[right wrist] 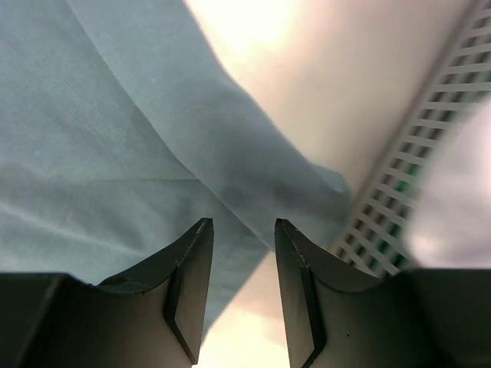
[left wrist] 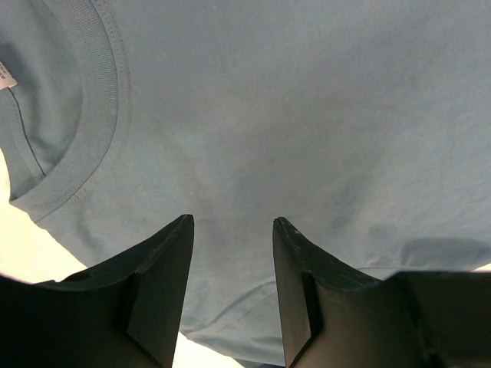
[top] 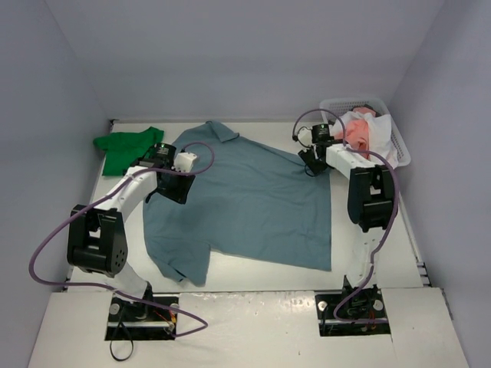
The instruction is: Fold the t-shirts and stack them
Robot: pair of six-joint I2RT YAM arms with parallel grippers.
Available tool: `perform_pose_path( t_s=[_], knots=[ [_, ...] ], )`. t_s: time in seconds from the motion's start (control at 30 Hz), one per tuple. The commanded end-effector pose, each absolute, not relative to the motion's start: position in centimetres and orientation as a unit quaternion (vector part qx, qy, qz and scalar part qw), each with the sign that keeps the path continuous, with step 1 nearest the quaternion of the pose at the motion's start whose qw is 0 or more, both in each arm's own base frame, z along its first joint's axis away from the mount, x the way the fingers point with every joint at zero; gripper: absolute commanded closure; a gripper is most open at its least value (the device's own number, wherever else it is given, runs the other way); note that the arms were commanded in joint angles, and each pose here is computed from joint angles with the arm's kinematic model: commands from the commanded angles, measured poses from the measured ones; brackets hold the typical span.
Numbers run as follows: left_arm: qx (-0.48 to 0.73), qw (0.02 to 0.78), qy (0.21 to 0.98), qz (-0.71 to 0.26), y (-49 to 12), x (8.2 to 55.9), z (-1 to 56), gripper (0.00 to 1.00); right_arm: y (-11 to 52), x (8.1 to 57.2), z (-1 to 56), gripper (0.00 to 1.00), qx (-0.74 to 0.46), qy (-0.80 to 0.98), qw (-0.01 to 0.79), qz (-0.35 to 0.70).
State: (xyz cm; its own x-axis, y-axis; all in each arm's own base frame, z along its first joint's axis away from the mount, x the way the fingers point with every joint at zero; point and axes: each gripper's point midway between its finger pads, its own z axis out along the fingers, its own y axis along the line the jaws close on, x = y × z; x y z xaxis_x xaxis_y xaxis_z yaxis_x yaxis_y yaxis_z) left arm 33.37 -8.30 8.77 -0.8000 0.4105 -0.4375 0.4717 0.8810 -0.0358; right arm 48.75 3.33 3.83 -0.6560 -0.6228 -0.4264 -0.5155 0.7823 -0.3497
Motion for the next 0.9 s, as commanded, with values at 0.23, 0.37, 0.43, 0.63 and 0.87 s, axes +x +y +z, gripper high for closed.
perform_pose_path(
  t_s=[0.23,0.37,0.43,0.63,0.87],
  knots=[
    [0.241,0.25,0.936,-0.063,-8.1,34.4,10.9,0.59,3.4,49.6,2.2,0.65,-0.318,0.906,0.261,-0.101],
    [0.237,0.253,0.936,-0.063,-8.1,34.7,10.7,0.59,3.2,49.9,1.6,0.73,-0.315,0.907,0.26,-0.106],
    [0.237,0.249,0.937,-0.063,-8.2,34.7,10.4,0.59,3.2,50.1,1.4,0.81,-0.315,0.906,0.262,-0.108],
    [0.235,0.249,0.938,-0.06,-8.1,35.1,10.3,0.59,2.9,51.0,1.5,0.93,-0.306,0.906,0.268,-0.122],
    [0.234,0.248,0.938,-0.06,-8.2,35.5,10.5,0.59,3.5,52.5,3.6,1.0,-0.308,0.896,0.293,-0.128]
  ],
)
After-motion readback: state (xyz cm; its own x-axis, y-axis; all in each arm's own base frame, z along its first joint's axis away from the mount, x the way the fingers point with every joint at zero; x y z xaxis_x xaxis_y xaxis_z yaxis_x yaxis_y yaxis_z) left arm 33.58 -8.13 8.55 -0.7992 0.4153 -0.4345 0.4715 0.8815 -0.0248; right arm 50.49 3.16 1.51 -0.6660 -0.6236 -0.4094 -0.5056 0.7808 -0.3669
